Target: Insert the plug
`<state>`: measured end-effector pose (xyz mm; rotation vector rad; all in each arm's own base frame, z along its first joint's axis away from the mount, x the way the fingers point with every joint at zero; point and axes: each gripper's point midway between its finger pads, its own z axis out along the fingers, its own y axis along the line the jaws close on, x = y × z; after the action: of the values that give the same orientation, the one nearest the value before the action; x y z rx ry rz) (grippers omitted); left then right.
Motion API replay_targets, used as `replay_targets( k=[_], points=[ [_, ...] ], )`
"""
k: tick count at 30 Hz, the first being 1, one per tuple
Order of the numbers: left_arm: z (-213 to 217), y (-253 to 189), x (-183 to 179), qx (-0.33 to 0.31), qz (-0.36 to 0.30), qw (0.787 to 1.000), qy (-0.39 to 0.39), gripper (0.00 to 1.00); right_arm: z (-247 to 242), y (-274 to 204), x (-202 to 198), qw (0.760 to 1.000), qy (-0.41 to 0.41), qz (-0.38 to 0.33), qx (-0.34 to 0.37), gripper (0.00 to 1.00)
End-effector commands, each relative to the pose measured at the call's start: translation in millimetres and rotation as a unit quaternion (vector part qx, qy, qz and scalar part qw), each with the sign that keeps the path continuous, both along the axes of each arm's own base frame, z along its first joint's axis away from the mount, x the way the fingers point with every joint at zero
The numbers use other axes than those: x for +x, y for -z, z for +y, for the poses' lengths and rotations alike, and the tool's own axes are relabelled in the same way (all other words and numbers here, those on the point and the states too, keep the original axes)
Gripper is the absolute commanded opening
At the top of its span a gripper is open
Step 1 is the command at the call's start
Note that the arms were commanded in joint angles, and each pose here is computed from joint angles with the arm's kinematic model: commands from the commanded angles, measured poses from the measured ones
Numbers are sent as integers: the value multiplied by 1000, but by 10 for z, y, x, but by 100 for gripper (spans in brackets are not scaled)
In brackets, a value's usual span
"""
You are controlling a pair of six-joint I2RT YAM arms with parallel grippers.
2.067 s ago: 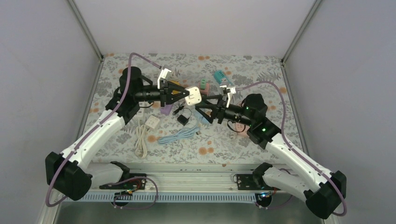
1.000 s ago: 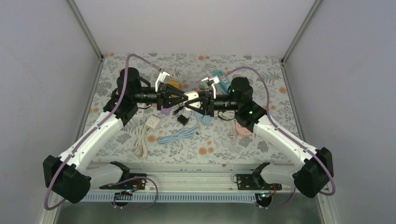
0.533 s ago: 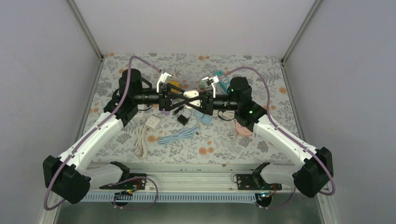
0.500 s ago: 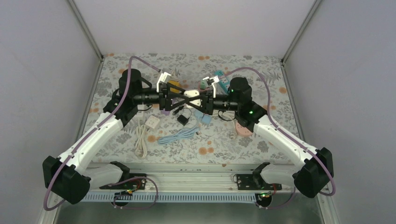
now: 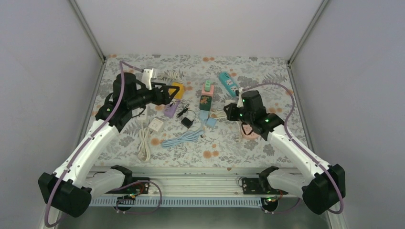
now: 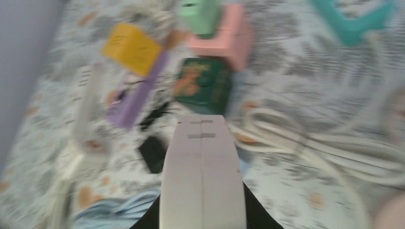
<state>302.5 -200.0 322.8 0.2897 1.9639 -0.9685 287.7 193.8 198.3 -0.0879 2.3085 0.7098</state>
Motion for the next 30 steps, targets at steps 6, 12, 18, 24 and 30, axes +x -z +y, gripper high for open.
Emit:
replay_targets(
  k=[6, 12, 18, 24, 30],
  points=[
    [36, 357, -50, 13, 39, 999, -2, 91, -978, 736, 20, 972, 175, 104, -118, 3],
    [-53, 510, -134, 10, 51, 998, 36, 91, -1256, 966, -100, 958, 228, 144, -103, 3],
    [-124, 630, -174, -8, 61, 996, 58, 90, -1377, 1291, -273, 940, 250, 205, -108, 3],
    [-143, 721, -180, -1, 73, 995, 67, 89, -1465, 1320, -292, 928, 271, 225, -124, 3],
    [-153, 772, -202, -5, 78, 994, 71, 89, -1447, 1354, -326, 924, 269, 242, -124, 3]
  ],
)
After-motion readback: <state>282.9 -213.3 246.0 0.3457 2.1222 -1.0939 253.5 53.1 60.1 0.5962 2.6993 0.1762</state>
